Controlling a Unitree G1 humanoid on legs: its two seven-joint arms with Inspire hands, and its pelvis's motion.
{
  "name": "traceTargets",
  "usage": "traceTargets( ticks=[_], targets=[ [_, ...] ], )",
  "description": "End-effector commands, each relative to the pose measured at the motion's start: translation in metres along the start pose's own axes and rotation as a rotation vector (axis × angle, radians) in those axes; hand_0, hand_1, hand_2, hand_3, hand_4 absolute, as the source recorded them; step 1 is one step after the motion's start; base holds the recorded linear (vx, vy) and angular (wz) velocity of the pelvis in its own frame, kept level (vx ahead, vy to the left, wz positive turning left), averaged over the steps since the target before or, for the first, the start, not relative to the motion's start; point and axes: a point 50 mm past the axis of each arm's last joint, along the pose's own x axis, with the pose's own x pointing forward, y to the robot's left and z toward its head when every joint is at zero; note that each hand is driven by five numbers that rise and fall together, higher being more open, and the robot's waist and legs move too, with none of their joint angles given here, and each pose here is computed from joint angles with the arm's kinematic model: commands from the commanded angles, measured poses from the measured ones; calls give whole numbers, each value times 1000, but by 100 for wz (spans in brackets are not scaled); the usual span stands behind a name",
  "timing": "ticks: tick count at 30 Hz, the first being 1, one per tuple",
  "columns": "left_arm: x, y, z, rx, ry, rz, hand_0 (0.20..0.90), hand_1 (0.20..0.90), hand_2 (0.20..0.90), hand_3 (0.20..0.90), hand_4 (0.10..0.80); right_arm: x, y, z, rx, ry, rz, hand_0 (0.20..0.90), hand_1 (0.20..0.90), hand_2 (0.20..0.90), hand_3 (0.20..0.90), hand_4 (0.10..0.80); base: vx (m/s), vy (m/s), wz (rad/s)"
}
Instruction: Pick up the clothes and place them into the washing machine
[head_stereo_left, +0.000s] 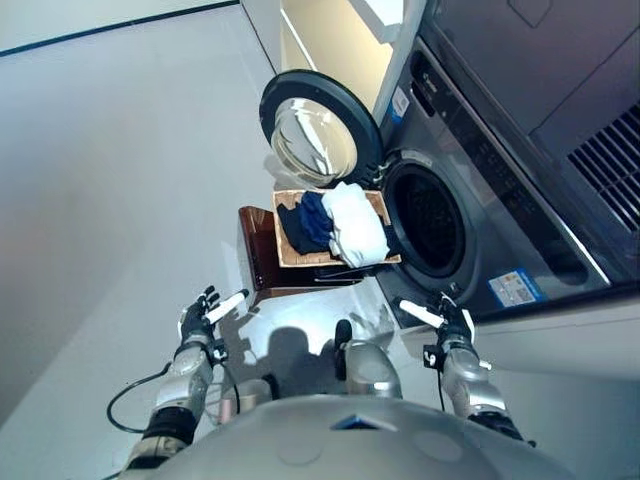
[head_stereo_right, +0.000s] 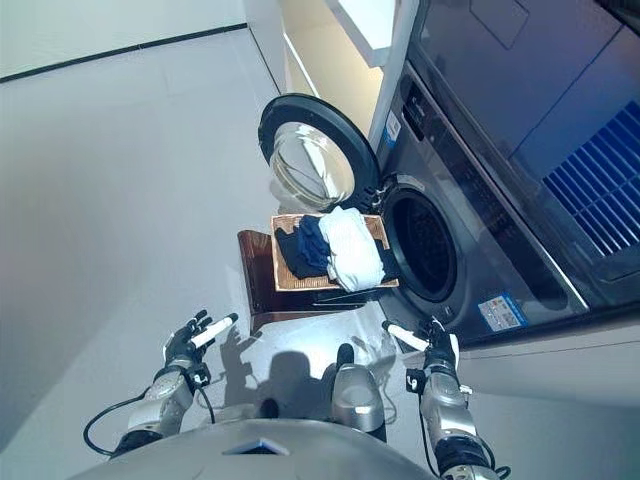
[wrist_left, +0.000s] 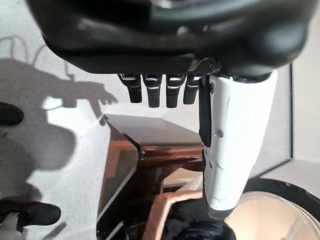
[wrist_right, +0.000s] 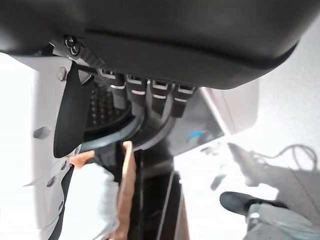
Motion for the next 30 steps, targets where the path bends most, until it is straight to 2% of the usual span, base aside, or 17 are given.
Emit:
traceTargets(
  ticks=[1, 7, 17, 30],
  targets=[
    [2, 5, 44, 4, -198, 3, 900, 900, 900, 900, 800, 6, -10, 39, 55, -171, -58, 900, 900, 900, 900, 800, 107, -153, 49],
    [6, -8, 48, 20, -200, -16, 900, 900, 900, 900, 800, 11, -16, 49, 65, -194, -99, 900, 900, 900, 900, 800, 90, -96, 44],
    [10, -7, 49, 20, -186, 0, 900, 900, 900, 900, 800, 10, -17, 33, 104, -137, -122, 900, 900, 900, 900, 800, 70, -91, -2],
    [13, -14, 53, -26, -180, 5, 900, 900, 900, 900, 800, 13, -26, 36, 130, -139, -182, 900, 900, 900, 900, 800, 81, -96, 2]
  ],
)
